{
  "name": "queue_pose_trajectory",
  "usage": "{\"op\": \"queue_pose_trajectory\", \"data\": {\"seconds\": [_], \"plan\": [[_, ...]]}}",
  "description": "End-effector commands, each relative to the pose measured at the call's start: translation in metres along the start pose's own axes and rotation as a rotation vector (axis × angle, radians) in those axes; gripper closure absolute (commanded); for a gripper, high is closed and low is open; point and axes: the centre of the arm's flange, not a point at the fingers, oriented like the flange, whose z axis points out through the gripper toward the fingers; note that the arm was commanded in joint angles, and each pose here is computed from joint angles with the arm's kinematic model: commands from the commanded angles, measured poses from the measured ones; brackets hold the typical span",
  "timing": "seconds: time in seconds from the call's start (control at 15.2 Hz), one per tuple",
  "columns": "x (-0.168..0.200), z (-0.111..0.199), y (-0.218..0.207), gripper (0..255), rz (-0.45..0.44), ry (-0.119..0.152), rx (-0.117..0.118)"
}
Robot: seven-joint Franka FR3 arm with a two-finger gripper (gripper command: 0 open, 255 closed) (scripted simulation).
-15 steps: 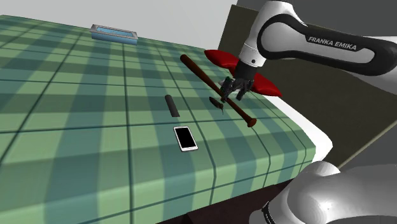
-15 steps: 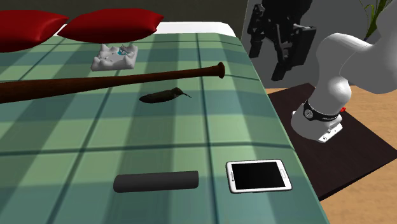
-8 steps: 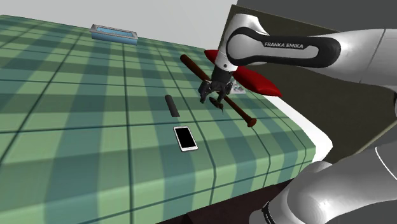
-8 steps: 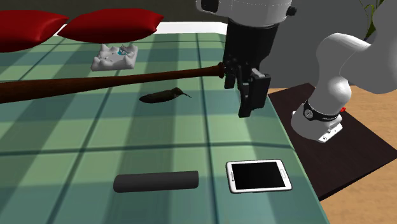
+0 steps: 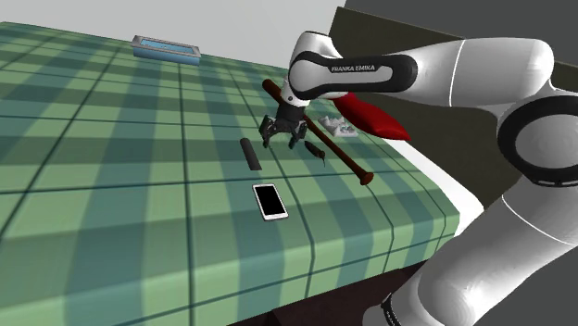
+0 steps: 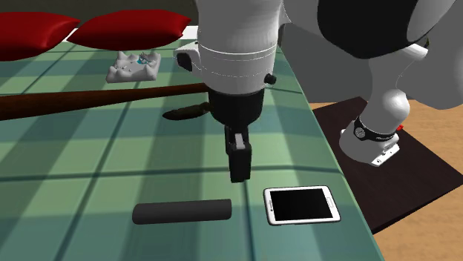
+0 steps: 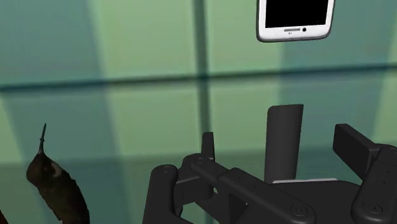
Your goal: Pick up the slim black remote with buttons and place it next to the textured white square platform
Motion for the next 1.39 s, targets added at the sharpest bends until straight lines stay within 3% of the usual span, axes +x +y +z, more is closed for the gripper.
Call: {"op": "queue_pose_trajectory", "data": {"seconds": [0.0,0.46,0.92,1.32], "plan": [[0.021,0.014,-0.010,0,0.027,-0.003,0.005],[0.088,0.059,-0.036,0,0.110,-0.011,0.018],[0.088,0.096,-0.037,0,0.110,-0.011,0.018],[0.088,0.099,-0.037,0,0.110,-0.011,0.018]]}}
